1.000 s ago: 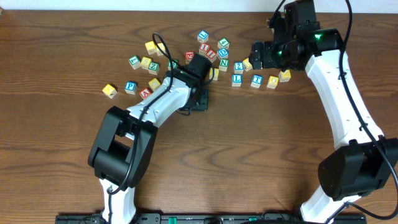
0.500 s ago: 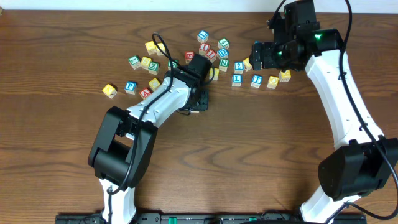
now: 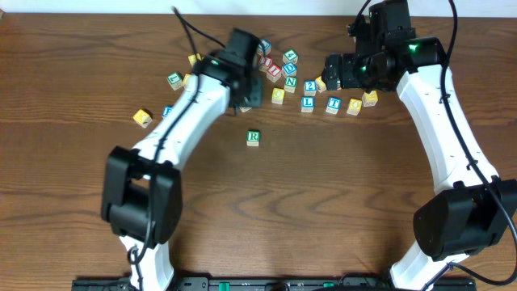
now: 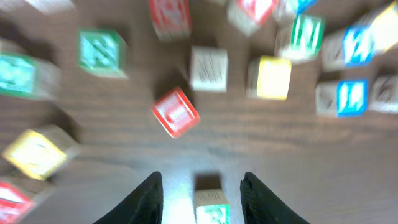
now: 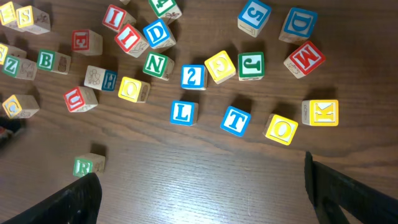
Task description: Spell out ROBOT
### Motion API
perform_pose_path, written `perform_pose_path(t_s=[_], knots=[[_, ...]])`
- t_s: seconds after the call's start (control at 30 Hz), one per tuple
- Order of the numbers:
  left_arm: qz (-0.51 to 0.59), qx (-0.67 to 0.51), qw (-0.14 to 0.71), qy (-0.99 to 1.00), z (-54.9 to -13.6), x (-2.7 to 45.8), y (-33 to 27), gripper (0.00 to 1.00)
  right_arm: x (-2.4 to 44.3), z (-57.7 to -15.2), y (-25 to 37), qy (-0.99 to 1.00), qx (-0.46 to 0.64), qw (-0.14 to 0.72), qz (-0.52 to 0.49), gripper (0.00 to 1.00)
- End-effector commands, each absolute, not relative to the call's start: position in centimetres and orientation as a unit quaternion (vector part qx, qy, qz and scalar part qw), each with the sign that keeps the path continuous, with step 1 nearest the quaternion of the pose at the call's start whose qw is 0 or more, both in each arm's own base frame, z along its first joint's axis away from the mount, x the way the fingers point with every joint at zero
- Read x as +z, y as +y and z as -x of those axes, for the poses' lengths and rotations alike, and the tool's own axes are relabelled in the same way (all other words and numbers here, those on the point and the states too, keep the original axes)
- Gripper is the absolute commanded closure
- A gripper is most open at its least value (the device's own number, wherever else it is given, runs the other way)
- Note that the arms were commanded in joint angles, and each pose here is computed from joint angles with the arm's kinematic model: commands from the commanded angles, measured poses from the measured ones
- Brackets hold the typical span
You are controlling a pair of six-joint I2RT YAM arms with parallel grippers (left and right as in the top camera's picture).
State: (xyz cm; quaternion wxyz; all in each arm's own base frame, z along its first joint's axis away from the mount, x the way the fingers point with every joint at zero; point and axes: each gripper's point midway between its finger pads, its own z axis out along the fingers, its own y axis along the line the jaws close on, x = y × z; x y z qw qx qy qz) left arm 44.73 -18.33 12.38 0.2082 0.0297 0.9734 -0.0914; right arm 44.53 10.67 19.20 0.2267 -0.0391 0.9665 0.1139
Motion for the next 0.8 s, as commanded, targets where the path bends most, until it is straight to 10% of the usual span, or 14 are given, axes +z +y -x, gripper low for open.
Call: perform_pose_path(t_s=[0.0, 0.77], knots=[[-0.018, -0.095, 0.245, 0.965, -46.4, 15.5, -16.3, 0.59, 19.6, -44.7, 11.1, 0.965, 0.115, 0.232, 0.04, 0.01], [0.04, -0.042, 0.273, 0.96, -48.7, 15.9, -10.1, 0.57, 19.6, -46.7, 13.8, 0.956, 0.138, 0.26, -0.013, 0.1]])
